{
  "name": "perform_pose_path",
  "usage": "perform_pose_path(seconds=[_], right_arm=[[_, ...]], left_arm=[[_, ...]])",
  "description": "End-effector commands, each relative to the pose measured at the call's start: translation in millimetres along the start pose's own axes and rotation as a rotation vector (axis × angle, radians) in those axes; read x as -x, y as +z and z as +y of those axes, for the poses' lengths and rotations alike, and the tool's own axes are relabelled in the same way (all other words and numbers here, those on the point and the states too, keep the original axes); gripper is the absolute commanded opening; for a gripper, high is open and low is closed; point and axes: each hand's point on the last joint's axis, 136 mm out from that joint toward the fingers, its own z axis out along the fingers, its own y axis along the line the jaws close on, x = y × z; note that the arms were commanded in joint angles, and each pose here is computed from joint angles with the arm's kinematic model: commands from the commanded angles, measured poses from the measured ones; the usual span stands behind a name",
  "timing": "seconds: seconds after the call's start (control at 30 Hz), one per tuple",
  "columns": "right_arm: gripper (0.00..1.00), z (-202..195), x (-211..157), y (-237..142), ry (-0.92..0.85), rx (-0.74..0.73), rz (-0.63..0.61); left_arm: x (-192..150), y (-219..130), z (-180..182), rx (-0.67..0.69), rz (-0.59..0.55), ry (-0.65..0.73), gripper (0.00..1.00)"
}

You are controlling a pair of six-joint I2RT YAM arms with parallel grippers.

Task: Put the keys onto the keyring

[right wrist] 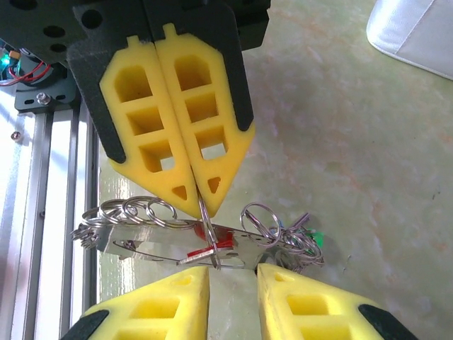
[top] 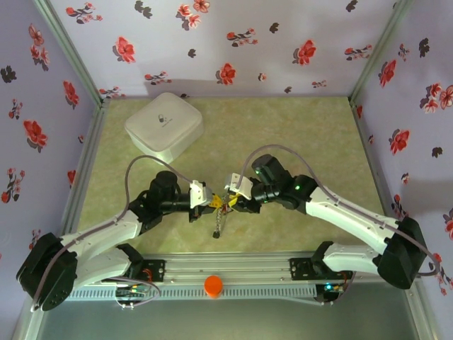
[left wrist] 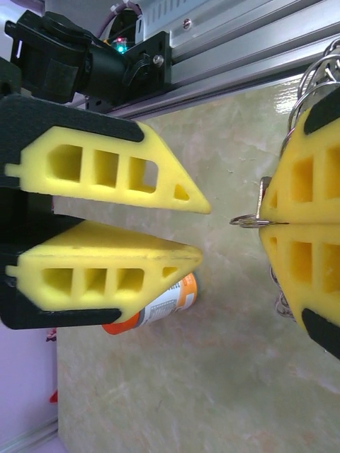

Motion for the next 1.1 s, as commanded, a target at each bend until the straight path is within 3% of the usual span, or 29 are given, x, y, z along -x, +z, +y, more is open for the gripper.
perform_pose_path(seconds=[0.0,0.13,0.47,0.93,1.07], right_arm=[[0.24,2,7,4,0.023,0.028,-0.04],[0.21,2,7,8,0.028,0.045,-0.037],[0.02,2,-2,8,0.025,0.034,0.002],[0.05,1,-4,22,0.05,0.064,-0.002],[0.12,-1,-1,15,0.044,0.031,-0.028]], left_arm=[[18,-4,0,0.013,-0.068,0.043,0.0],[20,-5,0,0.018,-0.076,0.047,0.0],[20,-6,0,0.023,-0.081,0.052,0.0],[33,-9,0,0.027,-0.126,0.071,0.0],[31,-8,0,0.026,-0.12,0.067,0.0]])
